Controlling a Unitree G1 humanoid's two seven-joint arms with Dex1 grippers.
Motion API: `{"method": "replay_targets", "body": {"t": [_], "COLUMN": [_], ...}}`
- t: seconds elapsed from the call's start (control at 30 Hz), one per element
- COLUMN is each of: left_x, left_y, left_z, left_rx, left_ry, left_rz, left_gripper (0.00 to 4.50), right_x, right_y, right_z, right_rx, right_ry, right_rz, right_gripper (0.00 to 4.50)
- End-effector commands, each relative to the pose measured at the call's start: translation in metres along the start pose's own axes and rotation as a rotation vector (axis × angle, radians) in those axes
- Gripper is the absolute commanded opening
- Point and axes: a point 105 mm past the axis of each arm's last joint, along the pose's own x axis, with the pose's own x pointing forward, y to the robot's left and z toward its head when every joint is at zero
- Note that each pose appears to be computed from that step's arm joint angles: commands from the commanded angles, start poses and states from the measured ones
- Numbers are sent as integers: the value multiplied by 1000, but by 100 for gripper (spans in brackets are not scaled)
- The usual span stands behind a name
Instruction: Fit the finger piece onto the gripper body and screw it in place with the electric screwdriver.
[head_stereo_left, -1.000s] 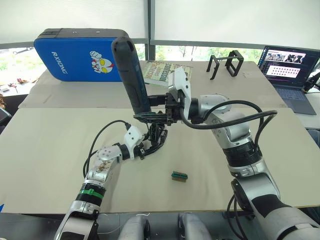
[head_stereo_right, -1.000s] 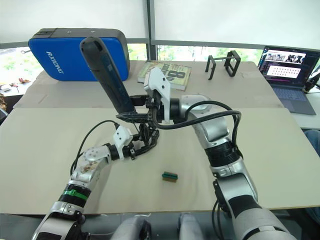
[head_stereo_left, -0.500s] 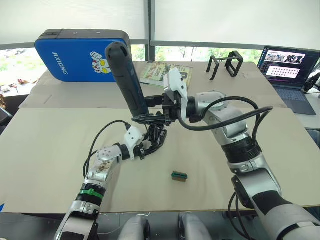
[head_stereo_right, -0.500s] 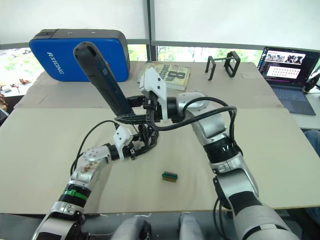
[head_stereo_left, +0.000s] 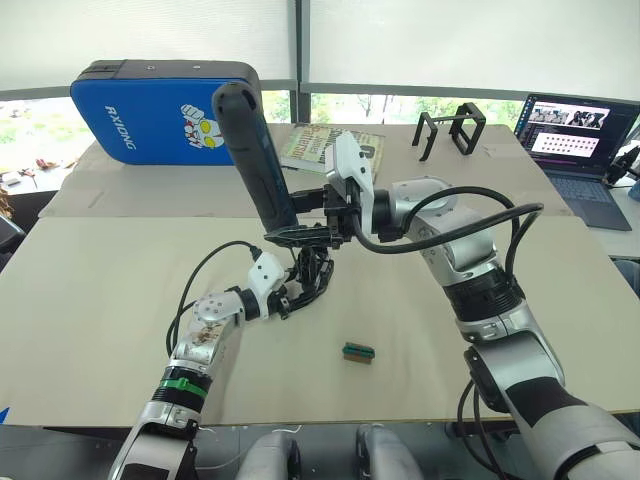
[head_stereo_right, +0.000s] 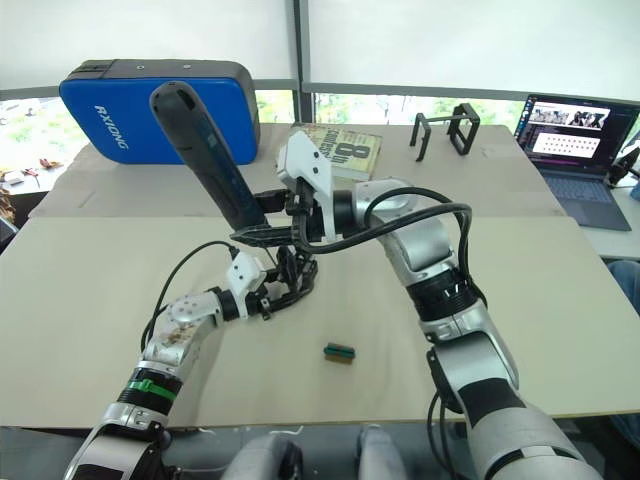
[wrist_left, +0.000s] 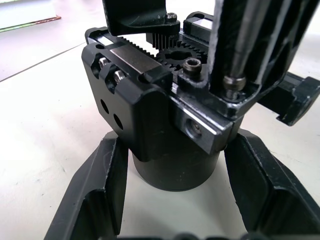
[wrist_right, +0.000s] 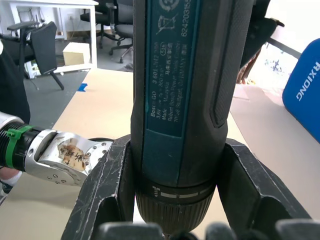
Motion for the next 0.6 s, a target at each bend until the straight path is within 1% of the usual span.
{"method": "replay_targets", "body": {"t": [0.03, 0.17, 0.27, 0.47, 0.6], "left_x": [0, 0, 0, 0, 0], "left_y": [5, 5, 5, 5, 5], "left_z": [22, 22, 22, 22, 23], "left_rx": [49, 50, 50, 51, 54], "left_ry": [-71, -72, -73, -72, -73], "left_rz": [-1, -1, 0, -1, -2], "left_gripper": [229, 229, 229, 229, 229], "right_x": [-14, -19, -23, -18, -19], "right_y": [-7, -6, -7, -8, -8], "right_z": [-52, -66, -72, -65, -71], "right_rx": [132, 44, 31, 79, 113], "right_ry": [155, 222, 233, 177, 197], "right_rz": [-72, -63, -63, -72, -83], "right_gripper": [191, 191, 191, 191, 191]}}
